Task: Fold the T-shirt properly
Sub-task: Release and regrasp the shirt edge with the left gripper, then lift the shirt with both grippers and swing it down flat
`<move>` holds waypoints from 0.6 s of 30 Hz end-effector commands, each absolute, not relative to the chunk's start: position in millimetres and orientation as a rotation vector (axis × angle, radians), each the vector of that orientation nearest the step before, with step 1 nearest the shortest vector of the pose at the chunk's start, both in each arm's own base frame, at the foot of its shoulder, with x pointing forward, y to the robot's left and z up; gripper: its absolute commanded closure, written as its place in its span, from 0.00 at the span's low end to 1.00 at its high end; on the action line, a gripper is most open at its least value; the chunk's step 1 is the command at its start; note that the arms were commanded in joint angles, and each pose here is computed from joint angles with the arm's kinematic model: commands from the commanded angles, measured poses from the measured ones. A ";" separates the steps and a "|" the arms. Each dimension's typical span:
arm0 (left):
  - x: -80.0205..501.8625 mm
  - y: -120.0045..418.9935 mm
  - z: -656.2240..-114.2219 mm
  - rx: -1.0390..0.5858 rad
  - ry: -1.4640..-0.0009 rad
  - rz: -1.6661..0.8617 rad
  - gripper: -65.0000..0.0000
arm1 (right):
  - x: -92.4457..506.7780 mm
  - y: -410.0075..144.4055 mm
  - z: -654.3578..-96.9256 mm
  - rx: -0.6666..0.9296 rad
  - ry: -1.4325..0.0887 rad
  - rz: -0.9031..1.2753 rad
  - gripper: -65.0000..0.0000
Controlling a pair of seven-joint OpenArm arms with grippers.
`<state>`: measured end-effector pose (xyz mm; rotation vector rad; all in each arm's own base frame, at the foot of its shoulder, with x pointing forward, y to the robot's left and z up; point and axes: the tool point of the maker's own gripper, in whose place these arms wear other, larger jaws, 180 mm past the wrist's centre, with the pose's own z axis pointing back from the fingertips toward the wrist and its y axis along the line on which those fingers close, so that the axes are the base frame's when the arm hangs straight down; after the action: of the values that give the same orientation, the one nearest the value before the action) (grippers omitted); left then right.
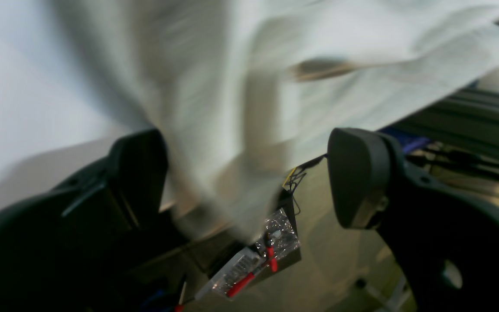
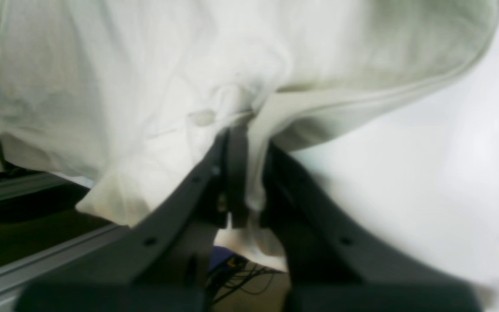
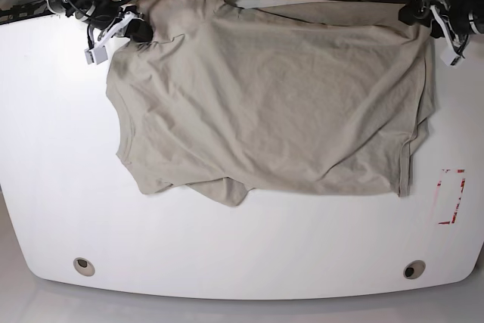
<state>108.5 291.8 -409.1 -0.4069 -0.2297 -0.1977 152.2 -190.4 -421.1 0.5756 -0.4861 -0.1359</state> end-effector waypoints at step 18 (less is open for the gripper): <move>106.9 268.2 -413.3 -0.416 -0.208 -0.254 0.91 | 158.9 -194.5 -413.0 0.573 -0.526 -0.124 1.00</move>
<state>107.4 261.9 -416.1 -0.4349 -0.2148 -0.2457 152.1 -190.8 -421.2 0.5746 -0.4858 -0.1357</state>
